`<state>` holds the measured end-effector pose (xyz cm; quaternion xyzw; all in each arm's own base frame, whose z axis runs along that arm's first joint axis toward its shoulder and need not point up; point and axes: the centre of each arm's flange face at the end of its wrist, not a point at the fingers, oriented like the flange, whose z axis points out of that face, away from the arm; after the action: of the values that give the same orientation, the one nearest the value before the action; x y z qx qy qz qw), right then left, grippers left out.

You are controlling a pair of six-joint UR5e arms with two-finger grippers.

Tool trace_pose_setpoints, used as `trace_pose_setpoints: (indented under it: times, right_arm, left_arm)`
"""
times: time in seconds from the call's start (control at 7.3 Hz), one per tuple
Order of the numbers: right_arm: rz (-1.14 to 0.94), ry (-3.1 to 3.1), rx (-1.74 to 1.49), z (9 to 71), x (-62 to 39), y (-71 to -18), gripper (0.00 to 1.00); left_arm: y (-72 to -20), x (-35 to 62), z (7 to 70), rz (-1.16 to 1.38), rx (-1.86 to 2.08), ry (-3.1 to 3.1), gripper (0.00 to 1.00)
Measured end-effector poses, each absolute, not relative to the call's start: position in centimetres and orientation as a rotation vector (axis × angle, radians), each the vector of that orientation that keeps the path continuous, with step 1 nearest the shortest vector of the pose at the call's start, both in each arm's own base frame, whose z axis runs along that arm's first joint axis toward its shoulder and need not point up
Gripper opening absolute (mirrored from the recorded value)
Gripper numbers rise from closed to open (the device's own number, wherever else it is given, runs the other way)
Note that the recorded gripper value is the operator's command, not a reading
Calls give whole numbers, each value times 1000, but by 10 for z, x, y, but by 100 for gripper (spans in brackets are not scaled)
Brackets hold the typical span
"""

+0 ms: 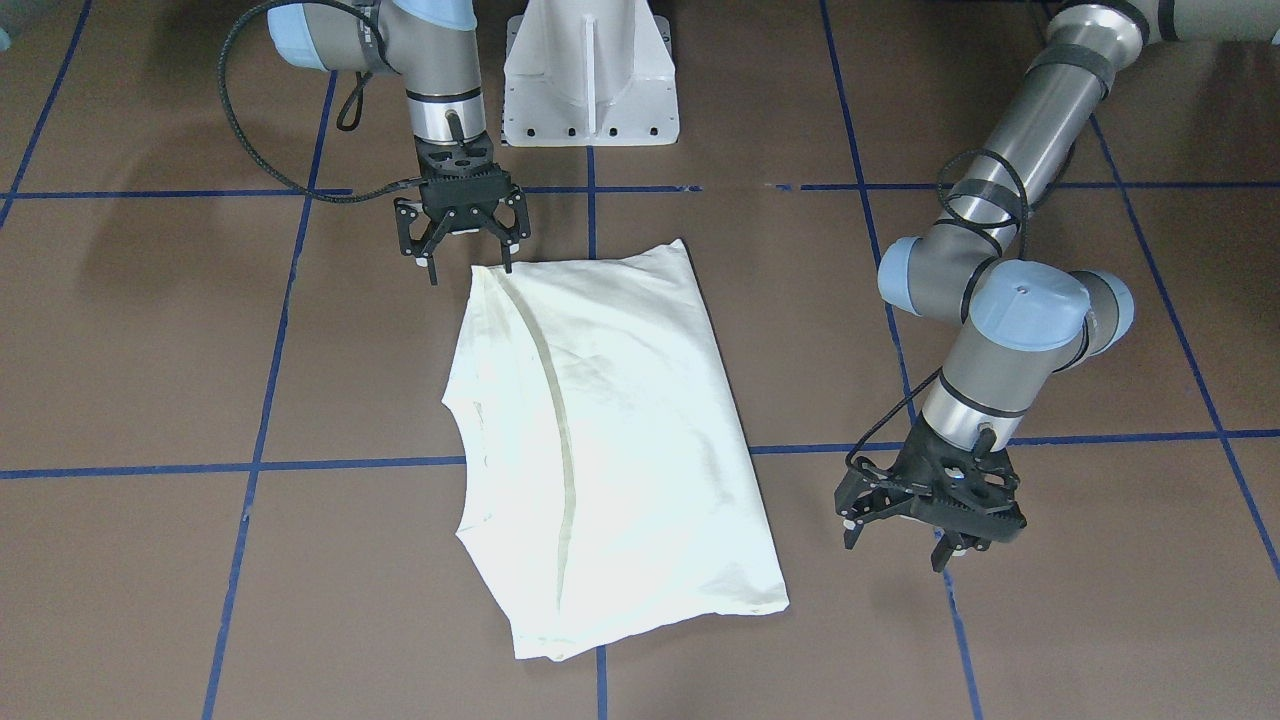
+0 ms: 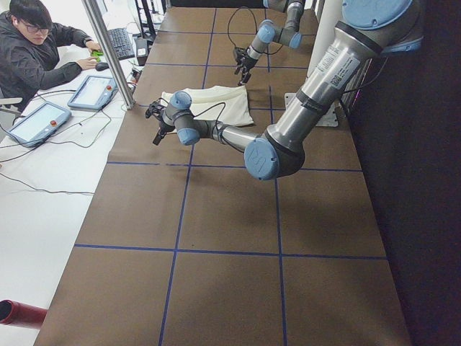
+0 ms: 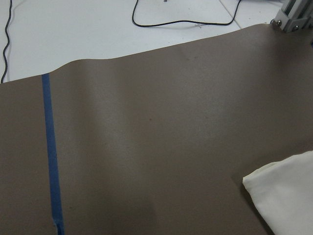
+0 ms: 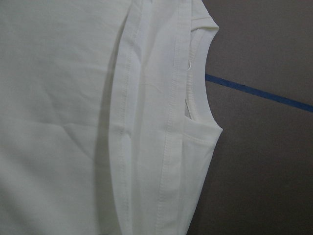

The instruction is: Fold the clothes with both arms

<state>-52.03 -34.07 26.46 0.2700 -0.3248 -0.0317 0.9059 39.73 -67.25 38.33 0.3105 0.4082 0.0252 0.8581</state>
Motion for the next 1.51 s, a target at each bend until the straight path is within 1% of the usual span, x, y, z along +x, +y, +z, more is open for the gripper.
trace_pose_setpoints:
  times: [0.27,0.41,0.82,1.23,1.51]
  right_arm:
    - [-50,-660,525,250,-544,-388,100]
    - [-48,-656,511,249,-555,-404,100]
    - [-67,-648,486,264,-574,-418,100]
    - [-129,-595,474,285,-575,-431,100]
    - [-169,-559,451,306,-540,-466,100]
  left_arm:
    - [-672,398,382,54,653,859,100]
    - [-672,399,382,55,653,860,100]
    - [-670,401,382,58,652,861,100]
    - [-668,401,386,59,651,862,100]
    - [-668,401,386,60,651,863,100]
